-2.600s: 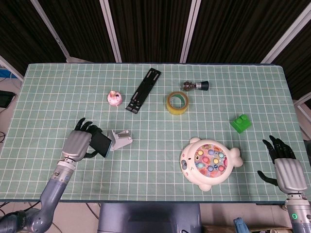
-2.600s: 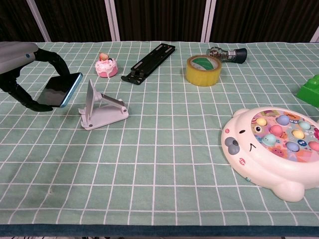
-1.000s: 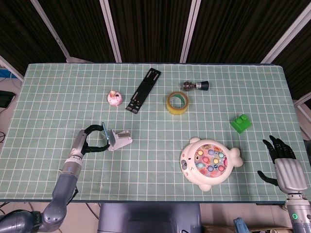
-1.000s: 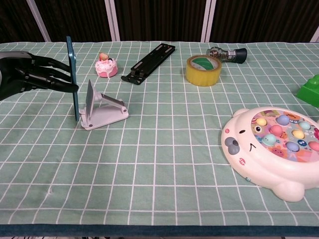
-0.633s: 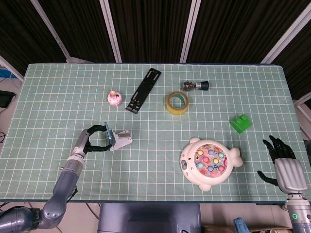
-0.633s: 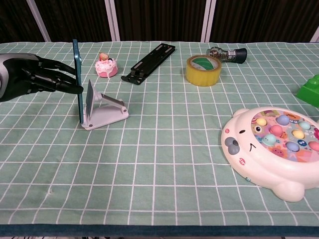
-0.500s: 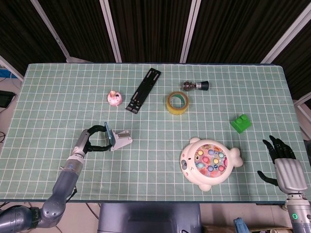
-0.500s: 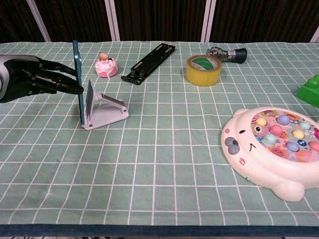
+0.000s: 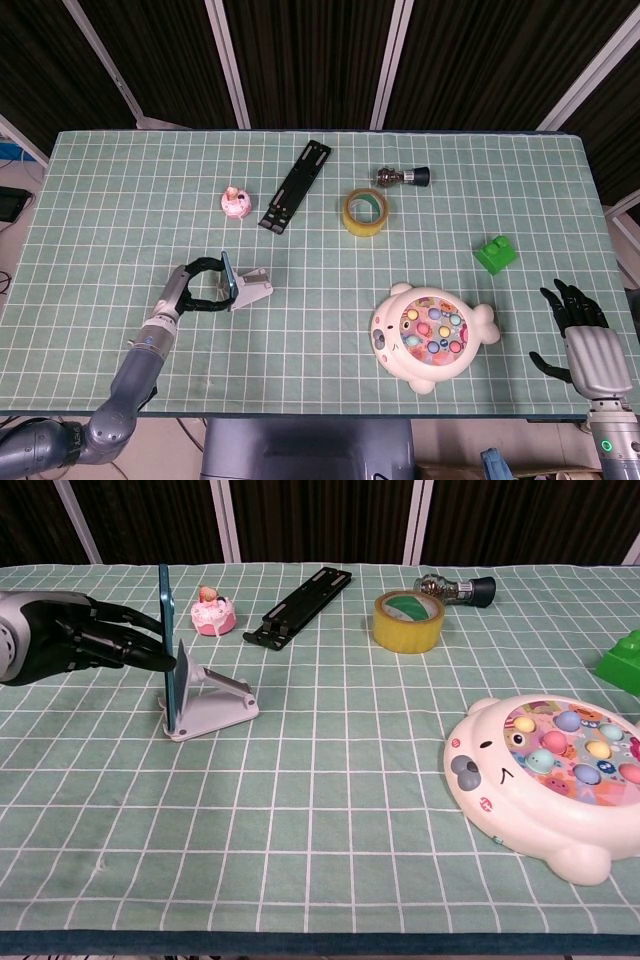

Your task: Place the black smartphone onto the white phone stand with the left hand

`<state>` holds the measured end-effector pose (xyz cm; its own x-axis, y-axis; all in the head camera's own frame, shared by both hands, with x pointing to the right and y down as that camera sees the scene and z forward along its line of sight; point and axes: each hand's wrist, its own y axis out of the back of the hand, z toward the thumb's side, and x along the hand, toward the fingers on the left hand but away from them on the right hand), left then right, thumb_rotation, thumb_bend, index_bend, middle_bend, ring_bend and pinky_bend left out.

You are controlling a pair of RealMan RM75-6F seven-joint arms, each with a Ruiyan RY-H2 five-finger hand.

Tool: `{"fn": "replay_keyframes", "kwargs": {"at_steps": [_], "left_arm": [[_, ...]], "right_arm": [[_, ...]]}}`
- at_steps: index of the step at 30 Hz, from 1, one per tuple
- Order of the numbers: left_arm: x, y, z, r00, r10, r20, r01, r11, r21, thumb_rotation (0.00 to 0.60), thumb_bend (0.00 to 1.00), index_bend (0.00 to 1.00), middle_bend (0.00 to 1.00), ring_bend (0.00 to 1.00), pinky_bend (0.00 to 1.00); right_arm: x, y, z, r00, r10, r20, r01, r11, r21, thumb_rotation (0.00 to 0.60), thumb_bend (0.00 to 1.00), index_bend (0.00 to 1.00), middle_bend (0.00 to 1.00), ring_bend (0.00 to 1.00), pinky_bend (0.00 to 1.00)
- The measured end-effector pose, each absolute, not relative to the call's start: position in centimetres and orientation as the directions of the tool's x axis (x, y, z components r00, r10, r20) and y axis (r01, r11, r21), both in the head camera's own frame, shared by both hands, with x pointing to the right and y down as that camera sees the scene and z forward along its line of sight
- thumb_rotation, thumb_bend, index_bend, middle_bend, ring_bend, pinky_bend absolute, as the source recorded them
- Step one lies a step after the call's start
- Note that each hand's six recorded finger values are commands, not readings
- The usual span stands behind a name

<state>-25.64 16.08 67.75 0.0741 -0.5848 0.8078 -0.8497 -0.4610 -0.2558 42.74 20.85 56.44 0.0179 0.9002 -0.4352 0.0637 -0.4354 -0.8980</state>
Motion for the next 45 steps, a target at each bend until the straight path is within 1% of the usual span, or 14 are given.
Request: {"fn": "replay_keyframes", "kwargs": {"at_steps": [7, 20, 36, 40, 45], "left_arm": [[-25.85, 15.82, 67.78, 0.065, -0.603, 0.795, -0.841, -0.461, -0.282, 0.600, 0.33, 0.56, 0.60, 0.12, 0.01], [-26.01, 15.75, 68.26, 0.063, -0.603, 0.795, -0.833, -0.470, -0.291, 0.600, 0.33, 0.56, 0.60, 0.12, 0.01], [-25.84, 15.92, 68.46, 0.081, -0.593, 0.801, -0.832, -0.483, -0.274, 0.600, 0.33, 0.55, 0.59, 0.12, 0.02], [-26.09, 15.95, 68.60, 0.075, -0.591, 0.803, -0.830, -0.483, -0.278, 0.600, 0.33, 0.51, 0.55, 0.12, 0.01], [-26.26, 15.95, 68.65, 0.071, -0.590, 0.804, -0.828, -0.484, -0.282, 0.600, 0.30, 0.42, 0.45, 0.09, 0.01]], "right_arm": [[42.74, 20.84, 56.43, 0.018, 0.900, -0.435, 0.063, -0.435, -0.898, 0.600, 0.28, 0.13, 0.00, 0.00, 0.13], [42.74, 20.85, 56.45, 0.018, 0.900, -0.436, 0.063, -0.436, -0.898, 0.600, 0.28, 0.13, 0.00, 0.00, 0.13], [42.73, 20.83, 56.42, 0.017, 0.900, -0.435, 0.064, -0.436, -0.898, 0.600, 0.28, 0.13, 0.00, 0.00, 0.13], [42.74, 20.84, 56.45, 0.017, 0.900, -0.436, 0.064, -0.436, -0.898, 0.600, 0.28, 0.13, 0.00, 0.00, 0.13], [42.73, 20.84, 56.41, 0.017, 0.900, -0.435, 0.065, -0.435, -0.898, 0.600, 0.28, 0.13, 0.00, 0.00, 0.13]]}}
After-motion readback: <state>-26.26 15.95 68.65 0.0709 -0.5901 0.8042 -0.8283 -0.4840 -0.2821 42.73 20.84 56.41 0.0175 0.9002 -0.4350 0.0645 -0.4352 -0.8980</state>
